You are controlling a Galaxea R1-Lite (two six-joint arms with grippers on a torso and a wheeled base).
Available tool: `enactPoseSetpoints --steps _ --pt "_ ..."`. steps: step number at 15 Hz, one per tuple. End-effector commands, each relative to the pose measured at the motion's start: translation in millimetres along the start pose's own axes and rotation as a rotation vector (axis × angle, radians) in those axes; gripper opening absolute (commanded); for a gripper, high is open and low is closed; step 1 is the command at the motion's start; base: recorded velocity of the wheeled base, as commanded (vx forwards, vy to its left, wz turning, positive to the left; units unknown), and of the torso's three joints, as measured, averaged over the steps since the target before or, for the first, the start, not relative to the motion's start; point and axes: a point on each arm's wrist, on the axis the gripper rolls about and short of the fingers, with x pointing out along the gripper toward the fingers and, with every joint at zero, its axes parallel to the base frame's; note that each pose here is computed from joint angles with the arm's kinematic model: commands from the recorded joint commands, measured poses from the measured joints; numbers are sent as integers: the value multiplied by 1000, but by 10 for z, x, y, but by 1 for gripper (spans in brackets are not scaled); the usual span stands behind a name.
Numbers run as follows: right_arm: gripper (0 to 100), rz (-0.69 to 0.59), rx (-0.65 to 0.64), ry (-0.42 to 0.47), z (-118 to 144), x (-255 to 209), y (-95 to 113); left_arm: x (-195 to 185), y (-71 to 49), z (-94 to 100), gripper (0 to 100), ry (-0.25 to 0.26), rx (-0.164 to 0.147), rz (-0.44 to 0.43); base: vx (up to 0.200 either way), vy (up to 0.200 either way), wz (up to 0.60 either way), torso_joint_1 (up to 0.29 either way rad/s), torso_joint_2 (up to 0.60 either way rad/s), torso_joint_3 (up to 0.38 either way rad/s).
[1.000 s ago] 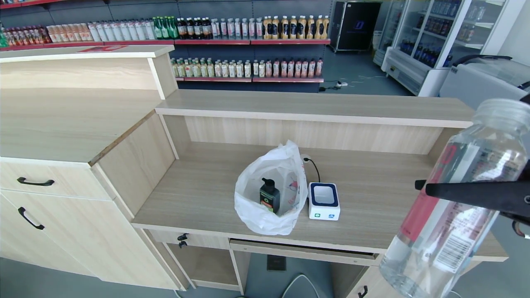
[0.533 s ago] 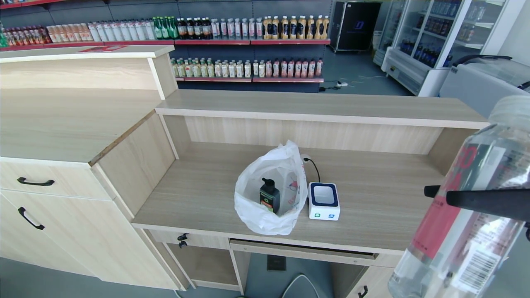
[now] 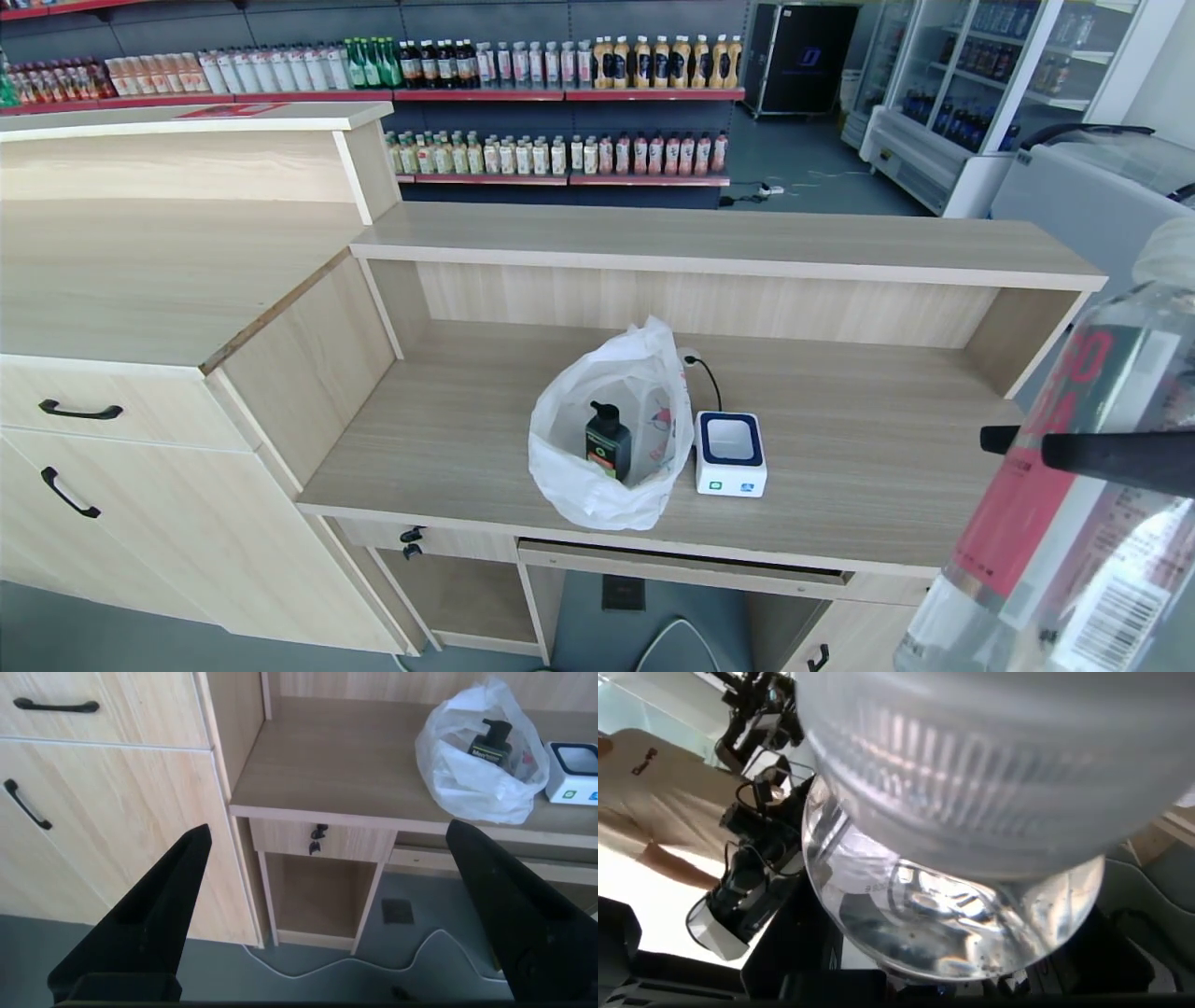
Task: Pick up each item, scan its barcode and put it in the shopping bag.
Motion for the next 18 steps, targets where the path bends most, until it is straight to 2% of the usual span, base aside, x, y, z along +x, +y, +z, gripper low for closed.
enactPoseSetpoints --steps 1,4,18 --pt "0 14 -2 -23 81 -14 53 0 0 0 100 0 0 0 0 0 0 0 0 0" --pt "0 19 3 -38 138 -19 84 0 0 0 100 0 0 0 0 0 0 0 0 0" --pt "0 9 6 -38 95 -48 80 0 0 0 100 0 0 0 0 0 0 0 0 0"
